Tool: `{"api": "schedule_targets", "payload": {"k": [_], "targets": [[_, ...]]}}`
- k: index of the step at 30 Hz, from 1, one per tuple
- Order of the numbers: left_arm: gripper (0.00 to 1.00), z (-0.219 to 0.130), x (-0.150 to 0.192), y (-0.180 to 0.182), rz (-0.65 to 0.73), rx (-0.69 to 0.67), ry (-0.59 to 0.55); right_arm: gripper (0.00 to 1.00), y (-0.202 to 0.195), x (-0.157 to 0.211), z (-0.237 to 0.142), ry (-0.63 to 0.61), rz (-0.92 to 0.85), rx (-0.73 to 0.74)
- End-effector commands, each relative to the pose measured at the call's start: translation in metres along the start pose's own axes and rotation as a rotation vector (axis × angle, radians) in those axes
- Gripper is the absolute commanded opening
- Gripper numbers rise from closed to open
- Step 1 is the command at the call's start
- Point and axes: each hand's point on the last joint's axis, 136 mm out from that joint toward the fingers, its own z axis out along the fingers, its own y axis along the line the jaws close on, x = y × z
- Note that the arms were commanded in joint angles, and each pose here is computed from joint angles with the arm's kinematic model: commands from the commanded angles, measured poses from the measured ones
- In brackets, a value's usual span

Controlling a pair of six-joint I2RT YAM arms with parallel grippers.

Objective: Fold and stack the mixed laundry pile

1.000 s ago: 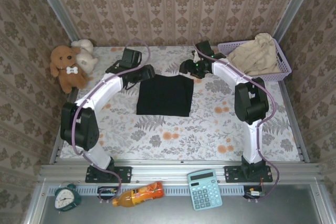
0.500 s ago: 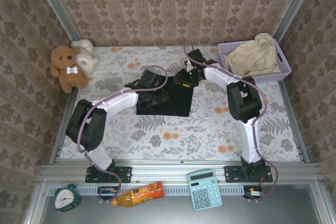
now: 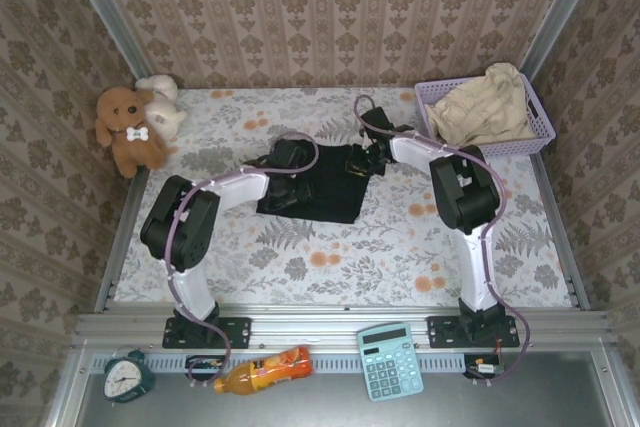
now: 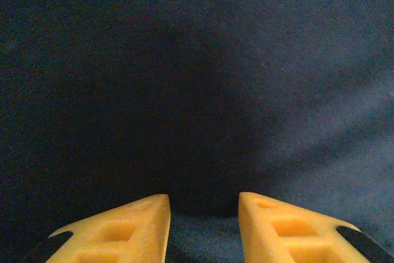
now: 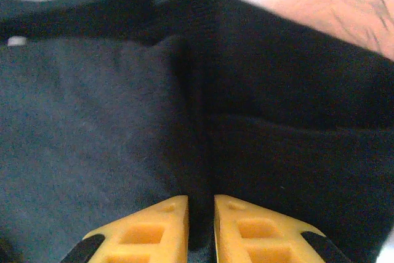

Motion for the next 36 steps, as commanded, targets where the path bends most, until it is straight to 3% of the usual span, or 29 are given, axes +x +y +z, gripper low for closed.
{"api": "schedule_targets", "payload": {"k": [1, 5, 8, 13, 17, 19, 21, 26, 31, 36], "targets": [[0.38, 0.01, -0.011, 0.035, 0.044, -0.135, 0.031, 0.19, -0.009, 0.052, -0.011, 0.079, 0.033, 0.042], [0.49, 0.007, -0.05, 0.033, 0.139, -0.145, 0.007, 0.19, 0.013, 0.113, -0.014, 0.151, 0.047, -0.015], [0.63, 0.006, -0.08, 0.03, 0.198, -0.142, 0.002, 0.24, 0.048, 0.141, -0.022, 0.179, 0.018, -0.095], [0.83, -0.019, -0.109, 0.021, 0.231, -0.14, -0.015, 0.4, 0.063, 0.105, -0.071, 0.049, -0.018, -0.124], [0.83, -0.06, -0.101, 0.012, 0.233, -0.099, -0.024, 0.44, 0.034, 0.073, -0.093, -0.009, -0.025, -0.059], [0.77, -0.076, -0.082, 0.007, 0.208, -0.056, -0.016, 0.44, 0.018, 0.064, -0.094, -0.01, -0.008, -0.032], [0.62, -0.089, -0.056, -0.001, 0.182, 0.009, -0.015, 0.44, 0.012, 0.062, -0.089, -0.002, -0.004, -0.026], [0.0, -0.085, 0.026, -0.02, 0.055, 0.181, -0.002, 0.45, 0.026, 0.07, -0.064, 0.051, -0.006, -0.071], [0.0, -0.057, 0.069, -0.028, -0.063, 0.254, -0.006, 0.44, 0.038, 0.078, -0.041, 0.086, -0.016, -0.08], [0.0, -0.033, 0.061, -0.03, -0.07, 0.201, -0.054, 0.41, 0.033, 0.078, -0.026, 0.095, 0.0, -0.052]]}}
